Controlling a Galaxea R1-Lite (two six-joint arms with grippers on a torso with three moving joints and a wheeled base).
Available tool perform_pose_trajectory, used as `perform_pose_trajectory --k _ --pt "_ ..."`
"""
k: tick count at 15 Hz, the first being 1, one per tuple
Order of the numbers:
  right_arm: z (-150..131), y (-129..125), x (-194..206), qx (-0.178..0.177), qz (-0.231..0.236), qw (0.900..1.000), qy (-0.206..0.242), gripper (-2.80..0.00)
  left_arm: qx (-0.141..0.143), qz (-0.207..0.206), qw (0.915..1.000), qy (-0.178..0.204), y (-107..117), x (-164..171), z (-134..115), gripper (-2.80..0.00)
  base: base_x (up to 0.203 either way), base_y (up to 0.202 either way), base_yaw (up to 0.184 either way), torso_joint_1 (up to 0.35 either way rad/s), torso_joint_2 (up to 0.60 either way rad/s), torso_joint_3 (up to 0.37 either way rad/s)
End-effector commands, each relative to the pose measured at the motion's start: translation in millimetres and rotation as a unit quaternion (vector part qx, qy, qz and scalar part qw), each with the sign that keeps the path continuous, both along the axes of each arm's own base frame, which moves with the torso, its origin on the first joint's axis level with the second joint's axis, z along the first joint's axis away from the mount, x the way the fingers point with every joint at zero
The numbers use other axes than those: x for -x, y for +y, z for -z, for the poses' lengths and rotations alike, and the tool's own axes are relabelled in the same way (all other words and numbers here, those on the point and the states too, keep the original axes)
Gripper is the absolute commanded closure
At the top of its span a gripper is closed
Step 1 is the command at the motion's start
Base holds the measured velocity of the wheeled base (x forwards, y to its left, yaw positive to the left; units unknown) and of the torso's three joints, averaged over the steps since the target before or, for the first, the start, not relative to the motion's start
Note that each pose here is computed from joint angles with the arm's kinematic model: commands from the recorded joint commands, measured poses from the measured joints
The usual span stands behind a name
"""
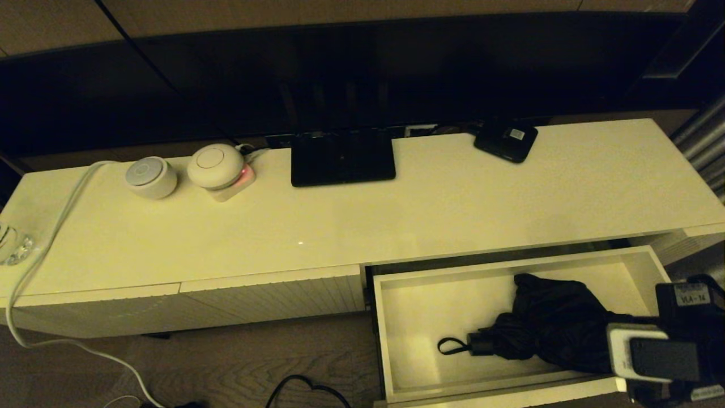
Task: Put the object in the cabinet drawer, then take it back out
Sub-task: Close the drawer
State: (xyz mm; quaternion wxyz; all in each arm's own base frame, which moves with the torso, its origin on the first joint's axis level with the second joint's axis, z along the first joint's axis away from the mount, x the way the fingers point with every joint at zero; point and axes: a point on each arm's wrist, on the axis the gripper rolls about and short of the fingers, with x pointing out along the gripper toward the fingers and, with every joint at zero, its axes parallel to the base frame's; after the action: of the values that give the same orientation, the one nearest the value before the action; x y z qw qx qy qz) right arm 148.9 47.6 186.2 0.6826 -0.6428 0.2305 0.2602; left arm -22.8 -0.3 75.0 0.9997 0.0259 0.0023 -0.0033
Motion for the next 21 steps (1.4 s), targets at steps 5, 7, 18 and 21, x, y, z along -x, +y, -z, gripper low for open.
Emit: perform_pose_trajectory --k 5,7,18,21 --pt "42 0 36 -0.017 -0.090 0.991 0.096 0.00 0.000 0.000 1.0000 0.001 0 0 1 0.00 0.000 0.000 0.000 0.000 0.00 0.000" --pt "51 -1 40 -0.026 -0.104 0.987 0.122 0.00 0.000 0.000 1.0000 0.001 0 0 1 0.00 0.000 0.000 0.000 0.000 0.00 0.000" --pt "76 -5 57 -0.043 -0.136 0.958 0.250 0.00 0.000 0.000 1.0000 0.001 0 0 1 0.00 0.000 0.000 0.000 0.000 0.00 0.000" --pt "85 0 39 -0.044 -0.118 0.956 0.266 0.00 0.000 0.000 1.0000 0.001 0 0 1 0.00 0.000 0.000 0.000 0.000 0.00 0.000"
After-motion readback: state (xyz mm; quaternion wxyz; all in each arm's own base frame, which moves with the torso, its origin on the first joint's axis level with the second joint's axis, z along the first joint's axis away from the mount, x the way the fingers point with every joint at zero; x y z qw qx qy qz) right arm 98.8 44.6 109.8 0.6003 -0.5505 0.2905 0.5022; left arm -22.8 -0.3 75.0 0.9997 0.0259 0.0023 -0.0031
